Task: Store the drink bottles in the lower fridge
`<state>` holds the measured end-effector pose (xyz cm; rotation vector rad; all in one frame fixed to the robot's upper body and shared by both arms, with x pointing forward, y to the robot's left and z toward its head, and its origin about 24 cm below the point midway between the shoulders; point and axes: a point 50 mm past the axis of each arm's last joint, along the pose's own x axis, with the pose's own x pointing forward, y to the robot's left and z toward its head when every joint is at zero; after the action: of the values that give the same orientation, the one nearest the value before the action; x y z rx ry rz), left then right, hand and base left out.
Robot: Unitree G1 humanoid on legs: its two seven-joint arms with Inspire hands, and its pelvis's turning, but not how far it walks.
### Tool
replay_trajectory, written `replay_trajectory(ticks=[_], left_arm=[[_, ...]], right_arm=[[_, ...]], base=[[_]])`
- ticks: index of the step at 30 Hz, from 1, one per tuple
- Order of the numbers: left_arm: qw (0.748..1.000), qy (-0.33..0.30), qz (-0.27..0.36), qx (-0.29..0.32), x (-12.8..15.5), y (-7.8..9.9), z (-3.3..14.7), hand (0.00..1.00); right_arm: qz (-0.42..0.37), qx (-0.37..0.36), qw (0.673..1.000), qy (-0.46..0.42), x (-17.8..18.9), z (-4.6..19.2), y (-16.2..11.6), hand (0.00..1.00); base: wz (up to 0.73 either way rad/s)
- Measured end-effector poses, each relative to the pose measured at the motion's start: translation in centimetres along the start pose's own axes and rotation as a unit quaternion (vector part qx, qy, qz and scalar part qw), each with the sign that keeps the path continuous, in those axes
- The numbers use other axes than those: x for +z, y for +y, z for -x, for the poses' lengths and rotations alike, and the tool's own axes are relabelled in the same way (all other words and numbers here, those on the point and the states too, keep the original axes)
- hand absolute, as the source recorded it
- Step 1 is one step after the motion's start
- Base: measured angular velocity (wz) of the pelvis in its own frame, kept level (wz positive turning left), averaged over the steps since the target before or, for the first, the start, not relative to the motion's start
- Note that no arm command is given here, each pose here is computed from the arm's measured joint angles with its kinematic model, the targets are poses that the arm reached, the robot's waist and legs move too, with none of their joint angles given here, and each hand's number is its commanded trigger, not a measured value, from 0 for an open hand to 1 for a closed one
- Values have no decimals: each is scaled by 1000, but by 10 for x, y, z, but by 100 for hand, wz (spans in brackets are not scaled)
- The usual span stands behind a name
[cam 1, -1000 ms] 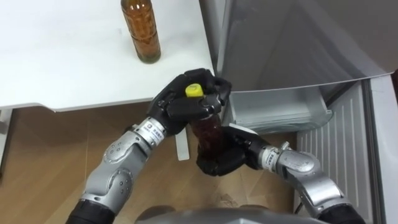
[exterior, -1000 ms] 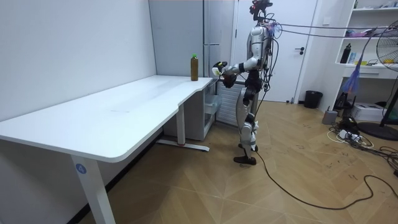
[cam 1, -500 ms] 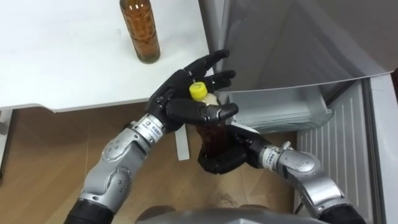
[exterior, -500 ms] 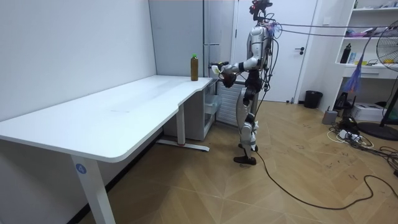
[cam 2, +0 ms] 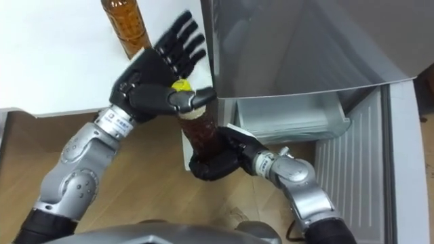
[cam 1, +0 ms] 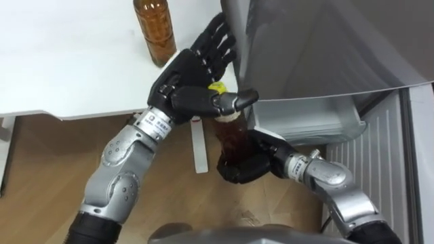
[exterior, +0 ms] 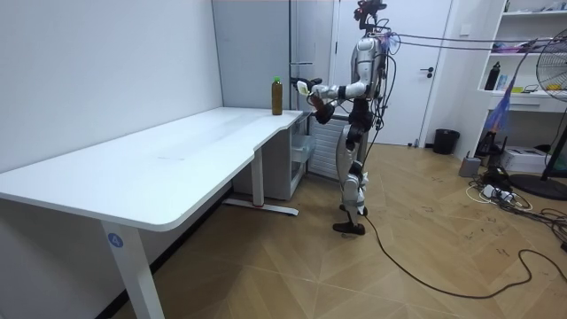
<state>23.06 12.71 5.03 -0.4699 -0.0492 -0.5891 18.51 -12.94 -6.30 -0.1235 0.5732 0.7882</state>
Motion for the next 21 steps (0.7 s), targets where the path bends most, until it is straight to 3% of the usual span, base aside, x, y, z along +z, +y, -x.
replay_trajectory(ticks=[5, 11, 15, 21], left_arm=[[999, -39, -23, 1, 19, -3, -1, 0], [984, -153, -89, 17, 75, -7, 7, 0], [959, -243, -131, 57, 108, -4, 21, 0], [938, -281, -156, 132, 125, 5, 35, 0]], right_arm=[[-3, -5, 1000, -3, 1, 2, -3, 100], [-13, -43, 999, -15, 1, 13, -16, 100], [-5, -63, 998, -29, 3, 24, -20, 100], [-28, -94, 994, -38, -6, 36, -22, 100]], base=[[1], [2], [0], [3]])
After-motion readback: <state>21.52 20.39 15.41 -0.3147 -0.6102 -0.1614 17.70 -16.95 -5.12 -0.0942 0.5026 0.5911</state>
